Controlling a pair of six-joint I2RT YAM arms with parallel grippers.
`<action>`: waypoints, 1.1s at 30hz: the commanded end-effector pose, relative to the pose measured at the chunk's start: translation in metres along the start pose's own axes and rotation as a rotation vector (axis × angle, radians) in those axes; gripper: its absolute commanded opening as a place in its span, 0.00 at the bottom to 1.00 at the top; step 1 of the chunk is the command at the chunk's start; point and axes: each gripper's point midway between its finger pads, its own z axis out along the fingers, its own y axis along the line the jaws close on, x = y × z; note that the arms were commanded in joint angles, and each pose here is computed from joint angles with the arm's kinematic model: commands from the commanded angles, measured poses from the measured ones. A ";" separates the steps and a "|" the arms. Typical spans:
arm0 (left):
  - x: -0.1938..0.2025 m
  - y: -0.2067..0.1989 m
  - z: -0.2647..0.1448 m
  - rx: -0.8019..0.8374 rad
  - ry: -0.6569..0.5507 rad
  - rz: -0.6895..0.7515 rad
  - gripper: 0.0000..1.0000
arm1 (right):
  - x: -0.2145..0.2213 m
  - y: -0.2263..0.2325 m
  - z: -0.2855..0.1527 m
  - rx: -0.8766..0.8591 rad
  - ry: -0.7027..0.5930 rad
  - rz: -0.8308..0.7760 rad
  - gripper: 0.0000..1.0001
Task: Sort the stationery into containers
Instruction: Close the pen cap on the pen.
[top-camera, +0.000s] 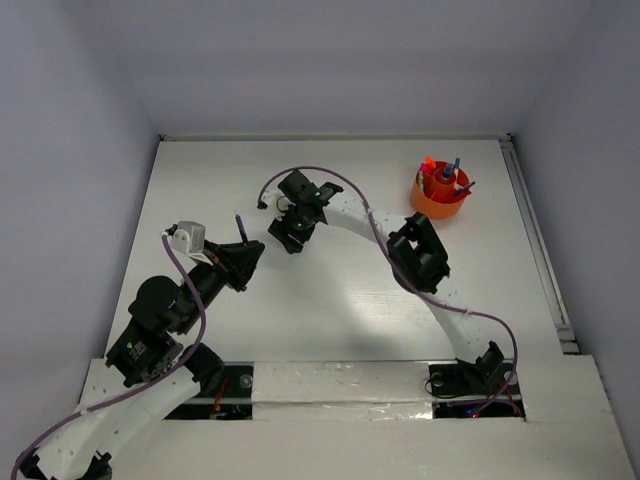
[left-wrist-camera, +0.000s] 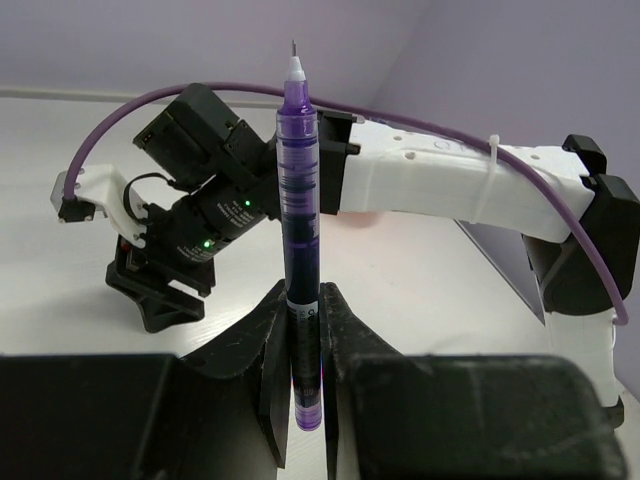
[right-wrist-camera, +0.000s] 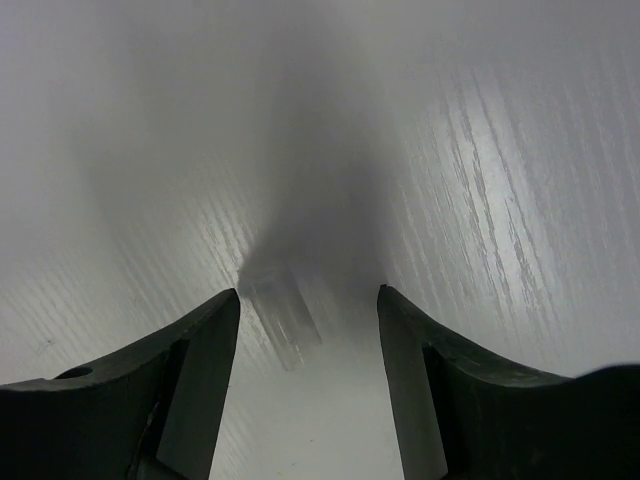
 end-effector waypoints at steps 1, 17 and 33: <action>-0.020 -0.009 -0.001 0.036 -0.054 0.008 0.00 | 0.009 0.004 0.015 0.058 0.070 -0.029 0.61; -0.016 -0.006 0.004 0.026 -0.042 0.003 0.00 | 0.027 -0.003 0.015 0.267 0.093 0.050 0.12; 0.036 -0.028 0.024 0.195 0.071 -0.159 0.00 | -0.015 -0.023 -0.086 0.253 -0.392 0.530 0.00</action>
